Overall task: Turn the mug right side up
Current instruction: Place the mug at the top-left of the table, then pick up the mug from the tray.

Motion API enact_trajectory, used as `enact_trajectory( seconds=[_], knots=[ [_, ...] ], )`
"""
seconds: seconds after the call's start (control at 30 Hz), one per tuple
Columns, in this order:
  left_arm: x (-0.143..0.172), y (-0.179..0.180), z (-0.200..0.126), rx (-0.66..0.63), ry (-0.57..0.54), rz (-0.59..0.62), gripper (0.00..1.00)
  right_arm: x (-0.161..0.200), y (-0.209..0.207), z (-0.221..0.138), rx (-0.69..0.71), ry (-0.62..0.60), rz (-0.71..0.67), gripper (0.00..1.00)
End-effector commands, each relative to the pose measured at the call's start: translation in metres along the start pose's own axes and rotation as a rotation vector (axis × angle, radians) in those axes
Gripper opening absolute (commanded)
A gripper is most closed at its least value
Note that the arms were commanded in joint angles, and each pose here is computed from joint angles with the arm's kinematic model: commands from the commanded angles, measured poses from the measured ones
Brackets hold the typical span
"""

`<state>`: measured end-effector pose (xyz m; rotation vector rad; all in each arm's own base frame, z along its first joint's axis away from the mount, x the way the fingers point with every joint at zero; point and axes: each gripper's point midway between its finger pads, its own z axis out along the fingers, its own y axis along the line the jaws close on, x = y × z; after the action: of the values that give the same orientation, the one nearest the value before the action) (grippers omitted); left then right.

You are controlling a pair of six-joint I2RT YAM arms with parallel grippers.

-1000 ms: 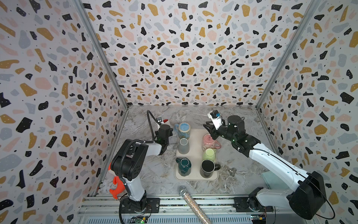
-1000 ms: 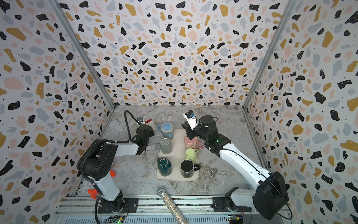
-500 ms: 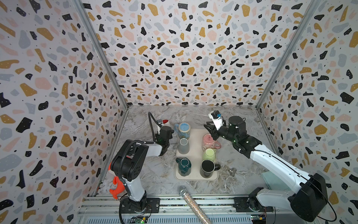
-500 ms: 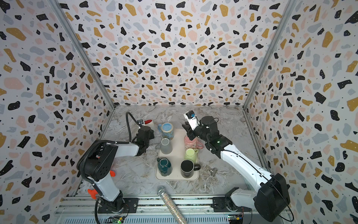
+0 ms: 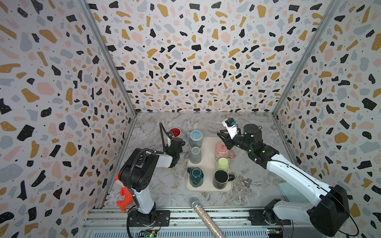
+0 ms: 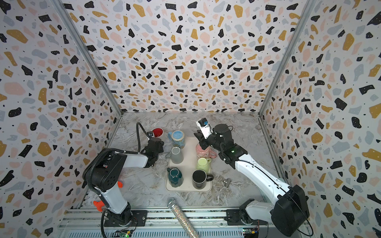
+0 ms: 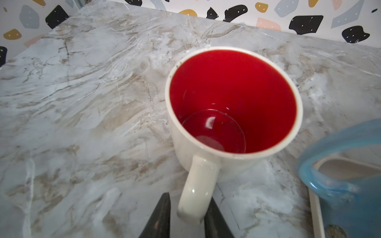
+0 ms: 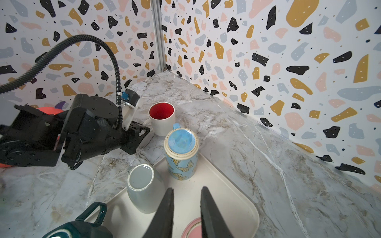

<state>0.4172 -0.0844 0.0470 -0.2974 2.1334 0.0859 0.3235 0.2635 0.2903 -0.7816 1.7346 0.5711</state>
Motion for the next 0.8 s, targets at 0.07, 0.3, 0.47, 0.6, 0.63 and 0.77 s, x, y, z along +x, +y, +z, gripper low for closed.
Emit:
enact_trajectory(
  seconds=[0.07, 0.3, 0.47, 0.6, 0.63, 0.77],
  knots=[
    [-0.02, -0.007, -0.034, 0.054, -0.05, -0.048, 0.3, -0.015, -0.007, -0.016, 0.011, 0.06, 0.111, 0.3],
    [-0.068, -0.004, -0.093, 0.129, -0.135, -0.101, 0.36, 0.0, -0.055, -0.034, 0.135, 0.276, 0.465, 0.6],
    [-0.111, -0.005, -0.136, 0.207, -0.211, -0.137, 0.45, 0.03, -0.08, -0.043, 0.12, 0.341, 0.74, 0.72],
    [-0.136, -0.013, -0.156, 0.262, -0.231, -0.123, 0.48, 0.068, -0.091, -0.046, 0.063, 0.363, 1.009, 0.73],
    [-0.14, -0.016, -0.159, 0.274, -0.229, -0.119, 0.48, 0.076, -0.092, -0.047, 0.053, 0.362, 1.068, 0.72],
    [-0.149, -0.026, -0.166, 0.324, -0.226, -0.126, 0.48, 0.101, -0.094, -0.053, 0.011, 0.35, 1.277, 0.7]
  ],
)
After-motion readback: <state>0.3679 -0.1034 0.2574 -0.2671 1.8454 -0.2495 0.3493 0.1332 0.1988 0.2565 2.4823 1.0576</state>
